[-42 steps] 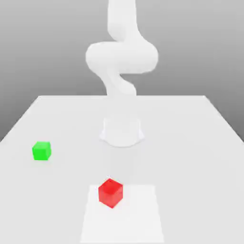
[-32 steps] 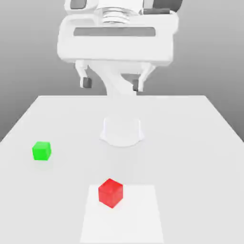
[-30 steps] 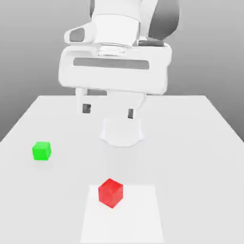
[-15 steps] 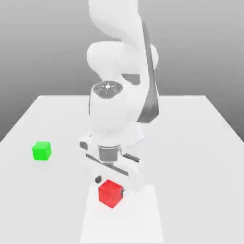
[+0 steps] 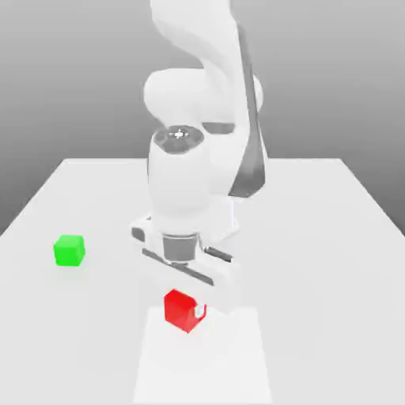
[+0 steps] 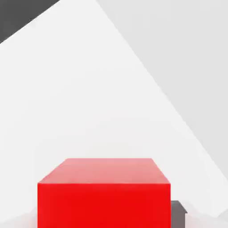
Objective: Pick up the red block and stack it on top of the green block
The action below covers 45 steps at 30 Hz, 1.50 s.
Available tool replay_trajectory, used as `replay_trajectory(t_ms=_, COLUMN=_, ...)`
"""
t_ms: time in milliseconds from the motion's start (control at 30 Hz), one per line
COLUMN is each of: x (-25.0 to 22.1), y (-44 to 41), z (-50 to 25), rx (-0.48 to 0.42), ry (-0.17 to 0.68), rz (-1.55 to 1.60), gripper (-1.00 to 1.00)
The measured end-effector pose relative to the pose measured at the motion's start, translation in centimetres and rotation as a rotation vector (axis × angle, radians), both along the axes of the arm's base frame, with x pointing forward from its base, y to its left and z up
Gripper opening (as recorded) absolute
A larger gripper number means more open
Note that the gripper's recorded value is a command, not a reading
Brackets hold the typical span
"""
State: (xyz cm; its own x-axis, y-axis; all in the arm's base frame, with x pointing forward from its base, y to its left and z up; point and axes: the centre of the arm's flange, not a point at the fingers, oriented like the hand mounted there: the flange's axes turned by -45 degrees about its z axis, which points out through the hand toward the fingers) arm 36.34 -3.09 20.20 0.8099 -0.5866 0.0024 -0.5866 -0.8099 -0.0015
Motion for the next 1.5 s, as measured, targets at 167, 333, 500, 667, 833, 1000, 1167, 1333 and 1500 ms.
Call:
replay_trajectory(t_ms=167, x=-2.1, y=-6.8, z=1.4, rx=-0.008, ry=0.006, rz=-0.112, gripper=-1.00)
replay_trajectory(t_ms=333, x=-5.8, y=-13.6, z=2.3, rx=-0.013, ry=0.012, rz=-0.226, gripper=-1.00)
replay_trajectory(t_ms=500, x=-11.1, y=-19.6, z=3.1, rx=-0.011, ry=0.014, rz=-0.354, gripper=-1.00)
replay_trajectory(t_ms=667, x=-17.5, y=-24.1, z=3.9, rx=-0.005, ry=0.010, rz=-0.482, gripper=-1.00)
replay_trajectory(t_ms=833, x=-22.9, y=-26.4, z=4.3, rx=0.006, ry=-0.006, rz=-0.582, gripper=-1.00)
replay_trajectory(t_ms=1000, x=-22.8, y=-26.4, z=3.3, rx=0.030, ry=-0.038, rz=-0.585, gripper=-1.00)
replay_trajectory(t_ms=1167, x=-22.5, y=-26.3, z=2.0, rx=0.049, ry=-0.053, rz=-0.585, gripper=-1.00)
replay_trajectory(t_ms=1333, x=-22.4, y=-26.2, z=0.7, rx=0.059, ry=-0.052, rz=-0.586, gripper=-1.00)
replay_trajectory(t_ms=1500, x=-22.6, y=-26.2, z=-0.7, rx=0.054, ry=-0.039, rz=-0.589, gripper=-1.00)
